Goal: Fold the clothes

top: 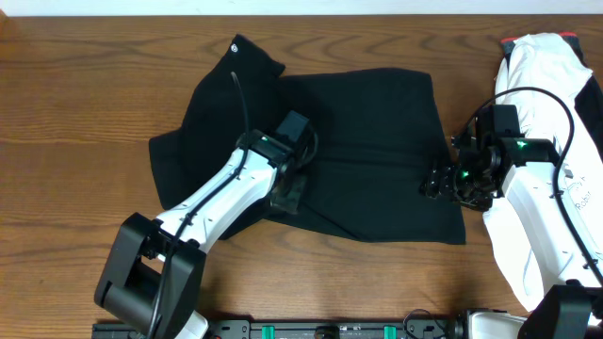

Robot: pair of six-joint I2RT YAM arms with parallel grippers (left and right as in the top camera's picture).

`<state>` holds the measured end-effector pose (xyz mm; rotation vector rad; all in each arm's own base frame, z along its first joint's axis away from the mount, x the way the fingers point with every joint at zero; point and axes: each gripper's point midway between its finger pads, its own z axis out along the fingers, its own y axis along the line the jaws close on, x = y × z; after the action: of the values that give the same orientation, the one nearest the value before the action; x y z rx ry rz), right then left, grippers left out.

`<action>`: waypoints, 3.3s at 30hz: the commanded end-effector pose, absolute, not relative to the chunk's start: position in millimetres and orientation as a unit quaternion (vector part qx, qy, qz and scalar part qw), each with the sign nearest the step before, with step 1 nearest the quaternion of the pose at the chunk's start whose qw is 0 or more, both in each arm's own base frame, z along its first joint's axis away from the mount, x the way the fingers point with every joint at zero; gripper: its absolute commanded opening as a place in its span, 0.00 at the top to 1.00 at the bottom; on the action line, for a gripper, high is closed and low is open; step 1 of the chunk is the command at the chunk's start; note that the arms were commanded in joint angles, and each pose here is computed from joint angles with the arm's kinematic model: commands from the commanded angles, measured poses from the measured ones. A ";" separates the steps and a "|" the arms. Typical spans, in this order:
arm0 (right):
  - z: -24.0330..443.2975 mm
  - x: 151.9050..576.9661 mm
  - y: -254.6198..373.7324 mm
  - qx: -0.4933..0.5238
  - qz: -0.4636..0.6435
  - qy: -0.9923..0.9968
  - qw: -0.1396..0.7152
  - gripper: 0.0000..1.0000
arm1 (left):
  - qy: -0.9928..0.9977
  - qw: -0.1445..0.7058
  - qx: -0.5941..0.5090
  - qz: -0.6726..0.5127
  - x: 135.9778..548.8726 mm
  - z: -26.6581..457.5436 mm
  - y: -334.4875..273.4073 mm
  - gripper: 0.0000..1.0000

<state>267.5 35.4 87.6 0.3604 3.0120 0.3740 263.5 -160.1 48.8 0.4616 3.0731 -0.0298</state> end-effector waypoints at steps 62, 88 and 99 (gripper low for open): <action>85.2 267.0 31.1 0.130 0.118 0.984 0.039 0.27 | 0.998 -0.043 -0.050 0.008 276.1 18.9 -62.9 0.94; 82.1 254.8 -18.6 0.228 0.081 0.970 0.022 0.26 | 0.998 0.041 -0.054 -0.016 273.1 135.5 -62.2 0.94; 75.2 231.4 1.3 0.249 0.142 0.958 -0.032 0.28 | 0.994 0.086 -0.059 -0.029 270.7 159.6 -61.6 0.94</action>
<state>238.4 -12.4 81.8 0.7502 3.0547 0.3299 269.5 -63.5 152.4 -0.1603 2.9881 -0.0836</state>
